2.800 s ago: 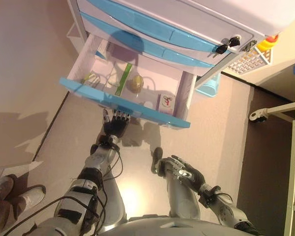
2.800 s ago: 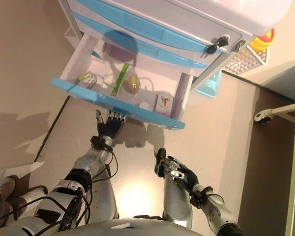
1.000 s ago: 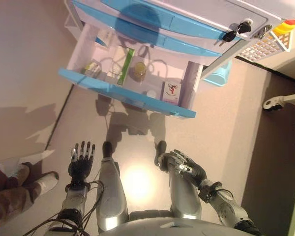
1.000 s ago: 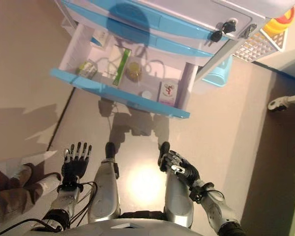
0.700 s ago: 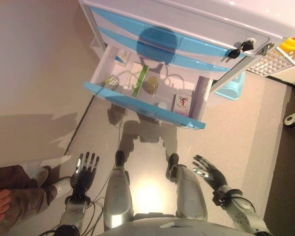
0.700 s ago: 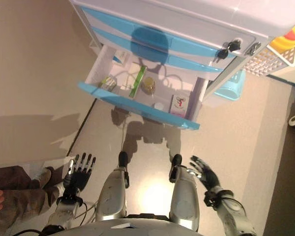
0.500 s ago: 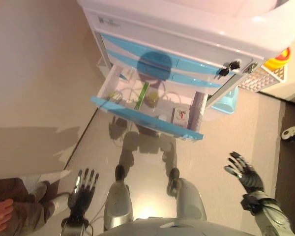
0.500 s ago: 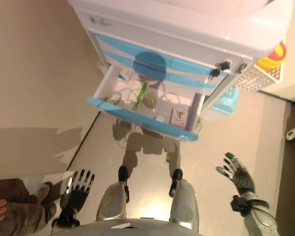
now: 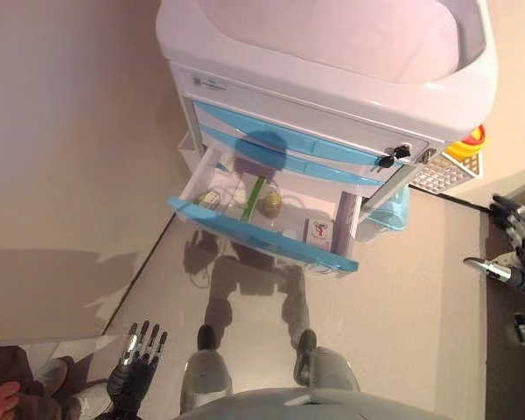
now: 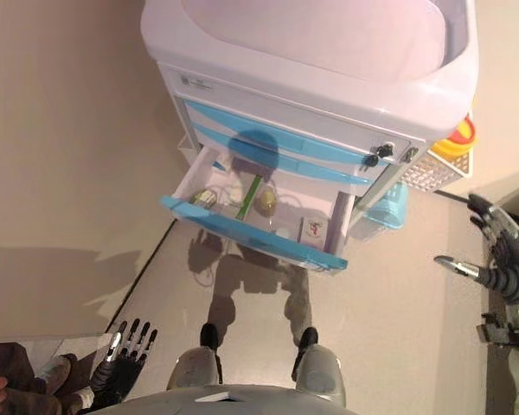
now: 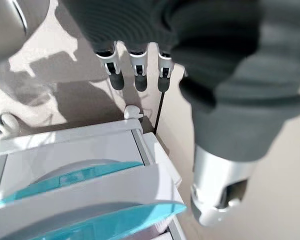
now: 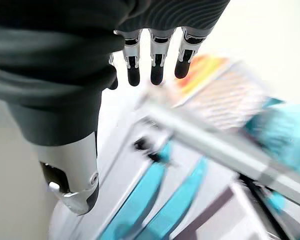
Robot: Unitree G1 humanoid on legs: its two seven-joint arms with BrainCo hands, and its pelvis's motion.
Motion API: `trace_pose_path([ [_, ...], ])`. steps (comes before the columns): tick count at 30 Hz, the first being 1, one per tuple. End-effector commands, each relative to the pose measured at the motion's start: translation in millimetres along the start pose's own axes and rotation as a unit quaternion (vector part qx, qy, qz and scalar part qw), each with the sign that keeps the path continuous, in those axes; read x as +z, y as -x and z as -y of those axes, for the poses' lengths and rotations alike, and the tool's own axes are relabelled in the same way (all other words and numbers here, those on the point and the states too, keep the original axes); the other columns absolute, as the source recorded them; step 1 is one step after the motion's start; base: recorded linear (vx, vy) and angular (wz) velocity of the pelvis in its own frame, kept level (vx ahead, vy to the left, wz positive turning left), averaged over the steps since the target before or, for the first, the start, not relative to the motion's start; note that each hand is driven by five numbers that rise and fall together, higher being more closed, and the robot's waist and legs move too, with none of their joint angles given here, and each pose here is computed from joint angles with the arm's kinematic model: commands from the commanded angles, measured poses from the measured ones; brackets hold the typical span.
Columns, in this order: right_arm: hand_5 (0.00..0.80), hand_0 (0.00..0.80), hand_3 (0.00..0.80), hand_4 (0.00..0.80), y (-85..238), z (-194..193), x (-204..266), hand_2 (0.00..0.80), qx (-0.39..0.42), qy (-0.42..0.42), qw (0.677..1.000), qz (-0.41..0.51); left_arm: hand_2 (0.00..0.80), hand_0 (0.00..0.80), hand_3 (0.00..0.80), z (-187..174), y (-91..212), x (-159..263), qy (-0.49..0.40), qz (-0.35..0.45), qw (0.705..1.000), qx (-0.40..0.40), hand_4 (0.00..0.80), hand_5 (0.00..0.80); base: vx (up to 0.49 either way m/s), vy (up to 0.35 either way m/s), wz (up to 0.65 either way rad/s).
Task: Open the drawer and pick up the medicine
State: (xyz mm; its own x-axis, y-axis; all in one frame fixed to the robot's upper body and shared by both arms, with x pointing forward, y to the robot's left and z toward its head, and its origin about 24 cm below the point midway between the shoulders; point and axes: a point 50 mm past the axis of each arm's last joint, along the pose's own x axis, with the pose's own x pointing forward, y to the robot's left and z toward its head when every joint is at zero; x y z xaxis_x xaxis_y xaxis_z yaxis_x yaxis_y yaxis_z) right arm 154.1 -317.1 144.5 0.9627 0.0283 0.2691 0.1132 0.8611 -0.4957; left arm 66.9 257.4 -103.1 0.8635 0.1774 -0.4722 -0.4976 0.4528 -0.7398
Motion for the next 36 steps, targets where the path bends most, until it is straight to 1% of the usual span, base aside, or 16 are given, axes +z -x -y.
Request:
trace_pose_path([
  [1, 0.0, 0.0, 0.0, 0.0, -24.2, 1.0, 33.3, 0.0, 0.039, 0.041, 0.996, 0.074, 0.0, 0.0, 0.0, 4.6, -2.4, 29.0, -0.079, 0.027, 0.996, -0.004, 0.0, 0.0, 0.016, 0.022, 0.04],
  [4, 0.0, 0.0, 0.0, 0.0, -43.8, -8.4, 46.2, 0.0, 0.082, 0.058, 0.991, 0.088, 0.0, 0.0, 0.0, 8.7, -7.6, 27.3, -0.107, 0.014, 0.994, -0.006, 0.0, 0.0, 0.013, 0.021, 0.06],
  [8, 0.0, 0.0, 0.0, 0.0, -62.6, -26.7, 50.4, 0.0, 0.121, 0.07, 0.986, 0.093, 0.0, 0.0, 0.0, 11.8, -11.0, 22.9, -0.131, -0.004, 0.991, -0.008, 0.0, 0.0, -0.002, -0.004, 0.16],
  [15, 0.0, 0.0, 0.0, 0.0, -80.3, -56.4, 48.1, 0.0, 0.168, 0.075, 0.979, 0.091, 0.0, 0.0, 0.0, 12.2, -12.3, 18.2, -0.168, -0.027, 0.985, -0.01, 0.0, 0.0, 0.004, 0.019, 0.27],
  [18, 0.0, 0.0, 0.0, 0.0, -84.6, -72.1, 42.3, 0.0, 0.178, 0.095, 0.976, 0.084, 0.0, 0.0, 0.0, 13.2, -13.6, 15.5, -0.187, -0.038, 0.982, -0.013, 0.0, 0.0, -0.011, 0.035, 0.14],
  [24, 0.0, 0.0, 0.0, 0.0, -94.0, -96.2, 25.2, 0.0, 0.18, 0.142, 0.972, 0.053, 0.0, 0.0, 0.0, 16.4, -16.2, 9.7, -0.199, -0.053, 0.978, -0.016, 0.0, 0.0, -0.007, 0.034, 0.21],
  [31, 0.0, 0.0, 0.0, 0.0, -107.8, -105.2, 10.0, 0.0, 0.163, 0.191, 0.968, 0.026, 0.0, 0.0, 0.0, 21.3, -20.8, 9.0, -0.209, -0.06, 0.976, -0.025, 0.0, 0.0, -0.026, 0.008, 0.1],
  [34, 0.0, 0.0, 0.0, 0.0, -113.6, -105.9, 2.6, 0.0, 0.142, 0.222, 0.964, 0.015, 0.0, 0.0, 0.0, 22.2, -22.1, 9.0, -0.209, -0.062, 0.976, -0.025, 0.0, 0.0, -0.019, -0.005, 0.06],
  [36, 0.0, 0.0, 0.0, 0.0, -119.0, -103.2, -4.4, 0.0, 0.115, 0.256, 0.96, 0.004, 0.0, 0.0, 0.0, 21.8, -22.0, 8.2, -0.21, -0.064, 0.975, -0.024, 0.0, 0.0, -0.019, -0.014, 0.05],
])
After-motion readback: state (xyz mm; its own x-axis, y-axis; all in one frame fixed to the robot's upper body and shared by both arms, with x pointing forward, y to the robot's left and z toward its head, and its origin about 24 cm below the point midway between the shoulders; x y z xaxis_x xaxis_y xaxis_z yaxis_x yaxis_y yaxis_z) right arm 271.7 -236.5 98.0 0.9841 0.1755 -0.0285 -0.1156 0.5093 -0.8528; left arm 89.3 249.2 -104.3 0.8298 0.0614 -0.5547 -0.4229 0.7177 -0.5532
